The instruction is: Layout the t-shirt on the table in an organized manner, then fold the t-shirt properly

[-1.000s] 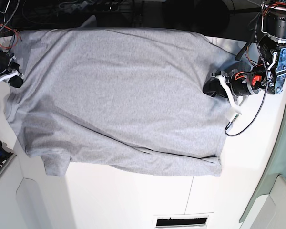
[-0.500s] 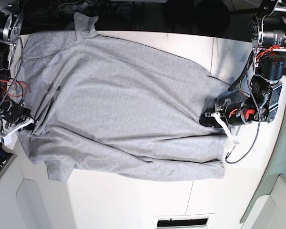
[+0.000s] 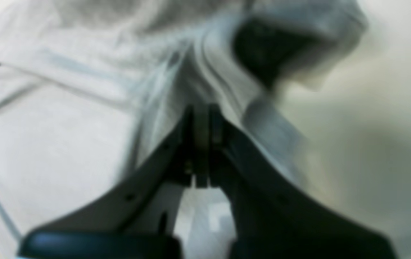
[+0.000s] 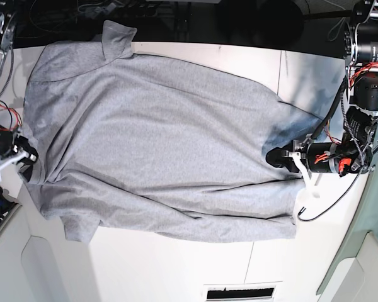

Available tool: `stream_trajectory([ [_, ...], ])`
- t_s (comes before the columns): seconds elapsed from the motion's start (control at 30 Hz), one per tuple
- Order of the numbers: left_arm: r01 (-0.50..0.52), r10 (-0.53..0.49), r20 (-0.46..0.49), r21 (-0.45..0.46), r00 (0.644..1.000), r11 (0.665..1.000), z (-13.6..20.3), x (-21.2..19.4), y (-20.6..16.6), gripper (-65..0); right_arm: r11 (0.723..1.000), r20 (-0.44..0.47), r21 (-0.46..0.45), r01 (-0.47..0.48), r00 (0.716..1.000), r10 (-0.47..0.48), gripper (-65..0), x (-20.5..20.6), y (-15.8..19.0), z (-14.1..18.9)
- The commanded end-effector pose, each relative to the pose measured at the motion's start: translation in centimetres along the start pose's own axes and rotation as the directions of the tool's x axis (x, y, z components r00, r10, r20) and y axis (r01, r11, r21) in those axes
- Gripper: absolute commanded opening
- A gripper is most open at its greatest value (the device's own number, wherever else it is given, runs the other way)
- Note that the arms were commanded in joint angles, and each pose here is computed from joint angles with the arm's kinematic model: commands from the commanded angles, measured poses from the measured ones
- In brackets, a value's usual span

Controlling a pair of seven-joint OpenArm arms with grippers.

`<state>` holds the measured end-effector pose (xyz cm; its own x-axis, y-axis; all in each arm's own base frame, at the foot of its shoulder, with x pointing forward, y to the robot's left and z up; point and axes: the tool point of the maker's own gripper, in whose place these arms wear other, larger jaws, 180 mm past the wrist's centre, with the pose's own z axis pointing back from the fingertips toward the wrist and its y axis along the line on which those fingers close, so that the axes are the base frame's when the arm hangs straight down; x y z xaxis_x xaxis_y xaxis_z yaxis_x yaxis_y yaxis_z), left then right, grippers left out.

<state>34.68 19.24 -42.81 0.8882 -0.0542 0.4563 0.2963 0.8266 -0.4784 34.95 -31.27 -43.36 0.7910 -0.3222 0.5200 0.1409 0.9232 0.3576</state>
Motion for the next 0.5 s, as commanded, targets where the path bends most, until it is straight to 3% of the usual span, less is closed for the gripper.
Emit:
stream_trajectory([
  [0.0,0.03,-0.031,0.028,0.019,0.999,0.999,1.6,1.0,0.7,-56.6,1.0,0.046,-0.001,-0.015,0.999,0.015,-65.0,1.1,-0.7,1.4],
  [0.17,0.042,-0.043,0.012,0.038,0.999,0.998,3.1,-0.9,1.4,-56.6,1.0,0.062,0.017,-0.011,0.998,0.01,-65.0,-2.7,-1.6,3.8],
  [0.47,-0.017,0.022,-0.072,0.073,0.997,0.997,3.0,-7.5,2.9,-56.6,1.0,-0.07,0.031,0.001,0.998,0.001,-65.0,-9.9,-0.8,2.9],
])
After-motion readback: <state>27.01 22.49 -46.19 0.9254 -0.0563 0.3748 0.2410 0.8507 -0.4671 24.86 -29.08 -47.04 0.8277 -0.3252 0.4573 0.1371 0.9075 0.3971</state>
